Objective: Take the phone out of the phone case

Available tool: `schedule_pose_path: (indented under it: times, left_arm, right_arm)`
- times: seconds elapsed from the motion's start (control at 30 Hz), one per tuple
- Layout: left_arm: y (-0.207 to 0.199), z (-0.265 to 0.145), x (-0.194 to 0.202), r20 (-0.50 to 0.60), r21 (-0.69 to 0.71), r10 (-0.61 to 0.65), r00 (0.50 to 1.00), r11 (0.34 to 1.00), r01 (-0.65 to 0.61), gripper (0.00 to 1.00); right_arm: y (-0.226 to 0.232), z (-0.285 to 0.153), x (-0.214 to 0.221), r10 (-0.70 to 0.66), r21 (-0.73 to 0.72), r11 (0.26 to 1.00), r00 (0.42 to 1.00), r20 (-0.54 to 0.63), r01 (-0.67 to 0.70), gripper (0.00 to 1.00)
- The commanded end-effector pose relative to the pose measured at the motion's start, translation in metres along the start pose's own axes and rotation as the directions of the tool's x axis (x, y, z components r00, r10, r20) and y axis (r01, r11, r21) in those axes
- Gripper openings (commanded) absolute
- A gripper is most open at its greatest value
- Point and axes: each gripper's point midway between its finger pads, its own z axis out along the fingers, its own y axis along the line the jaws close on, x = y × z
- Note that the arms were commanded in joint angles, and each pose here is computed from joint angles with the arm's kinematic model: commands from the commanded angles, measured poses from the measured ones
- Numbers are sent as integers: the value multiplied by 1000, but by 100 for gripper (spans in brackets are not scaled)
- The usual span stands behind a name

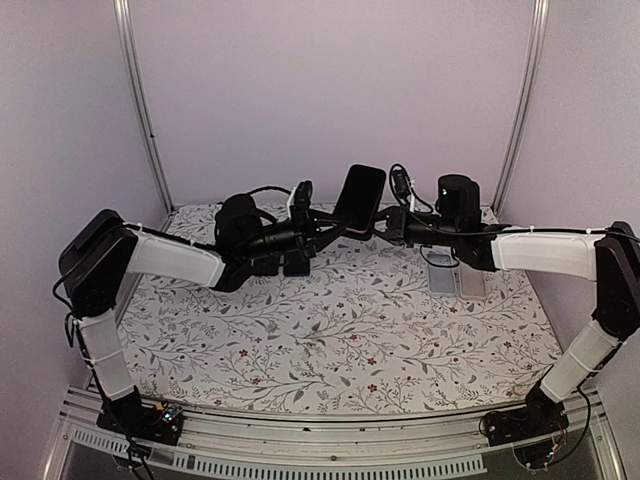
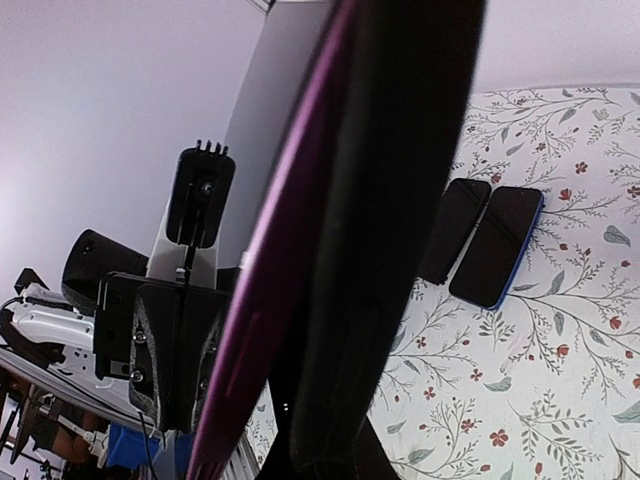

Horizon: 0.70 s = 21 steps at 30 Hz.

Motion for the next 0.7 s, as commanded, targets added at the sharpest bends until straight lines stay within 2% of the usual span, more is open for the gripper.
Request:
schedule_pose_path:
  times: [0.0, 0.43, 0.67]
  left_arm:
    - [-47, 4, -7, 5, 76, 146, 989, 986, -146, 0]
    - [-43, 3, -6, -2, 19, 176, 984, 984, -176, 0]
    - [-28, -16, -24, 42, -84, 190, 981, 979, -186, 0]
  right_arm:
    - [-22, -15, -30, -12, 126, 992, 998, 70, 3, 0]
    - [-59, -35, -40, 13, 272, 961, 995, 97, -39, 0]
    - [-73, -45, -40, -2, 332, 943, 997, 73, -23, 0]
